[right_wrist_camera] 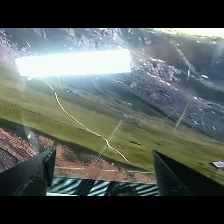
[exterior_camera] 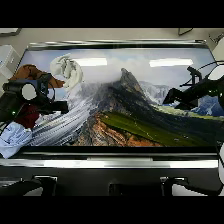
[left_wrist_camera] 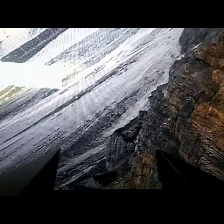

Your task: Fold the clothes and pants, and hang the long-sleeved shirts on hangers.

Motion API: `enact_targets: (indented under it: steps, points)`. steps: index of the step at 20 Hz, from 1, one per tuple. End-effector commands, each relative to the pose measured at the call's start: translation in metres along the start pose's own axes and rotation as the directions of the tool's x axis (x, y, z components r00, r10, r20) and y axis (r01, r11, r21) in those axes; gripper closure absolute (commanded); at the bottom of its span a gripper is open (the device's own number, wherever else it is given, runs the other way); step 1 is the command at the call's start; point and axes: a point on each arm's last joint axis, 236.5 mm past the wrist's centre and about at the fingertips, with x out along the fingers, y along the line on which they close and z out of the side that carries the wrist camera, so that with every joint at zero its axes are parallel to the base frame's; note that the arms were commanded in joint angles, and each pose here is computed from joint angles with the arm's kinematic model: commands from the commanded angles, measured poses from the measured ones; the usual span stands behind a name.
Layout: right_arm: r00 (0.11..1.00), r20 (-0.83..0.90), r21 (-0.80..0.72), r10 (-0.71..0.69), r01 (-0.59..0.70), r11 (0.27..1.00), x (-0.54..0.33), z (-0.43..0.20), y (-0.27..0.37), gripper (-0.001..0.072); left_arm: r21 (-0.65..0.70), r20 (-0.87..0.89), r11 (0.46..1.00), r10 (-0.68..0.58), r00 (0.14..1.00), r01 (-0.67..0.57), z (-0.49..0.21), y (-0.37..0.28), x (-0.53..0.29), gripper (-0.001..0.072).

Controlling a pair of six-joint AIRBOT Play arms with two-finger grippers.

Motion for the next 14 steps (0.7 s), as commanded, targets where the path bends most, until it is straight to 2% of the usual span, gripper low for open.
enact_targets:
  steps: [1,14]
  points:
    - [1.0,-0.001,0.0,0.0,0.0,1.0,0.0003,-0.0002,0.0002,0.0032,0.001,0.001,1.0,0.0,1.0,0.0,0.0,-0.0001,-0.0002,0.0005]
    - [1.0,0.009,0.003,0.006,-0.006,1.0,0.0003,0.0022,0.0016,0.0033,0.001,0.001,1.0,-0.001,1.0,0.001,0.0001,-0.0005,-0.0002,0.0005]
